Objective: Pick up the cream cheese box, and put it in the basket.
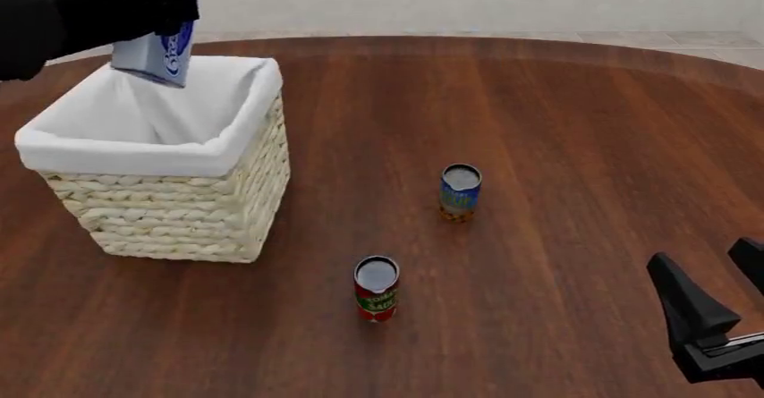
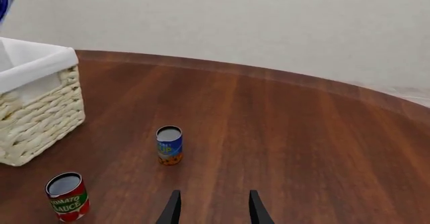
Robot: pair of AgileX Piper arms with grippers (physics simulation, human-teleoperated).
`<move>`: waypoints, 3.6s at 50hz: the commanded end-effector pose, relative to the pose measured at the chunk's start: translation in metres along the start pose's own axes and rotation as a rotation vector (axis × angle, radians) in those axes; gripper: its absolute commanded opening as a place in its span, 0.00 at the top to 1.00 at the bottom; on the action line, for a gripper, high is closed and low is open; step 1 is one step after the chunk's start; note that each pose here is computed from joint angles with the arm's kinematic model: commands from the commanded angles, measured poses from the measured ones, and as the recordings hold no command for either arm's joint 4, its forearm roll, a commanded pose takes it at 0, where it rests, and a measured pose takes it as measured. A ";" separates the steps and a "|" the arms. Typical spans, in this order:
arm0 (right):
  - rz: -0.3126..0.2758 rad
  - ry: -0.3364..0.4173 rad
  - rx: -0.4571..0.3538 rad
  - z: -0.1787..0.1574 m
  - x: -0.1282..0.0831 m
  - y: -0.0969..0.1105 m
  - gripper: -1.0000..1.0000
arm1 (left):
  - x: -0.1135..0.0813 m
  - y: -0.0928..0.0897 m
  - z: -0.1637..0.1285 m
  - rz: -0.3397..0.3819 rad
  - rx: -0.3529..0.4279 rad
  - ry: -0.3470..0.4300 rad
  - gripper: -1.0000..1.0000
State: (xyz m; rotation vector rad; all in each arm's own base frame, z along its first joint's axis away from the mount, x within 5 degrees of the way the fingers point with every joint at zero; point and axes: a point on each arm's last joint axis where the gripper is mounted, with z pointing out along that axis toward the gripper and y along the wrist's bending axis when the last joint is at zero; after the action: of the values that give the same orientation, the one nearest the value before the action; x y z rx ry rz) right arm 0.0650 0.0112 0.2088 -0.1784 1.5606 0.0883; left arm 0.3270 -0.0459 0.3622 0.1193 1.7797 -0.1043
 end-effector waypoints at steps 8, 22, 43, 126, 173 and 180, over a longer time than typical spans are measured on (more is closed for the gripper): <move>0.004 0.002 -0.002 0.001 0.000 0.000 0.00 | -0.023 -0.023 0.016 0.183 0.072 0.122 1.00; 0.004 0.009 -0.006 0.002 0.000 0.000 0.00 | -0.034 -0.028 0.007 0.368 0.111 0.189 1.00; 0.003 0.014 -0.013 0.002 0.001 0.001 0.00 | -0.038 -0.032 -0.009 0.554 0.168 0.276 1.00; -0.005 0.031 -0.030 0.008 0.001 0.002 0.00 | 0.031 0.030 0.021 0.678 0.134 0.571 1.00; -0.004 0.034 -0.037 0.007 0.001 0.003 0.00 | 0.045 0.033 0.036 0.761 0.143 0.544 0.00; -0.003 0.033 -0.036 0.007 0.001 0.003 0.00 | 0.044 0.032 0.036 0.760 0.143 0.541 0.00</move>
State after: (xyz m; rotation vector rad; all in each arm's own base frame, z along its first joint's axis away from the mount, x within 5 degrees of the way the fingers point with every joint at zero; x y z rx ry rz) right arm 0.0720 0.0148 0.2073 -0.2113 1.5928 0.1104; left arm 0.3572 -0.0168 0.3101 0.9856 2.1439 0.3803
